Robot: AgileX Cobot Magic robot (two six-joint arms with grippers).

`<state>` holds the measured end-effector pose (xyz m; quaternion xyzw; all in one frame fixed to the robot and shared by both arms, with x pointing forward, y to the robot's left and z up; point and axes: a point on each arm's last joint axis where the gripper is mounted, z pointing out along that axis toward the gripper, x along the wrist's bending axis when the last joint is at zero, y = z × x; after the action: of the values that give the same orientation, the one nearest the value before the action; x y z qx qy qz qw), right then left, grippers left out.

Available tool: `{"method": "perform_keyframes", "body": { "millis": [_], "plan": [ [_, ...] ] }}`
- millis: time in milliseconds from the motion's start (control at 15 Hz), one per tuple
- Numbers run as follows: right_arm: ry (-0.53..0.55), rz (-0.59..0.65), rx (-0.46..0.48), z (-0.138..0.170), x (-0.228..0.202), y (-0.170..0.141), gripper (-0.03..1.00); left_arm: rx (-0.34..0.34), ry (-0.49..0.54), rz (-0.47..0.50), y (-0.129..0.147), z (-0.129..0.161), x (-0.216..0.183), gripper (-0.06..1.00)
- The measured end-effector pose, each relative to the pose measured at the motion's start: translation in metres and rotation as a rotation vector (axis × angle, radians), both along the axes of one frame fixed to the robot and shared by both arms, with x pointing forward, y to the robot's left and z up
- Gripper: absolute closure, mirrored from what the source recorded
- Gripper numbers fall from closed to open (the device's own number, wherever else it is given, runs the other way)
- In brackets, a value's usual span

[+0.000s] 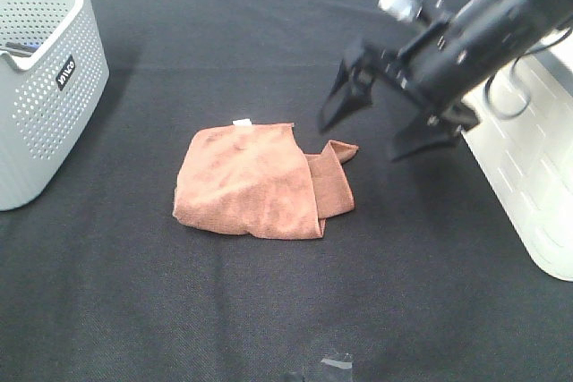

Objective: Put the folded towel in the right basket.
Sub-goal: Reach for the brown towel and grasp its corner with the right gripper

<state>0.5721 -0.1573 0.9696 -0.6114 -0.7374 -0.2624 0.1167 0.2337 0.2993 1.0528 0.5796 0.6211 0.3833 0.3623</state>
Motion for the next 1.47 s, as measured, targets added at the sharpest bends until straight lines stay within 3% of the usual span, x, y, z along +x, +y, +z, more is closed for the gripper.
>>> {"method": "perform_keyframes", "body": {
  "millis": [533,800,1467],
  "plan": [
    [0.028,-0.008,-0.019,-0.062,0.054,0.015,0.01,0.0,0.0,0.0,0.0,0.0,0.0,-0.04],
    [0.084,0.0,-0.038,-0.091,0.057,0.016,0.01,0.0,0.0,0.0,0.0,0.0,0.0,-0.04],
    [0.11,-0.023,-0.012,-0.1,0.06,0.018,0.01,-0.004,0.0,0.002,0.0,0.0,0.0,-0.04]
  ]
}}
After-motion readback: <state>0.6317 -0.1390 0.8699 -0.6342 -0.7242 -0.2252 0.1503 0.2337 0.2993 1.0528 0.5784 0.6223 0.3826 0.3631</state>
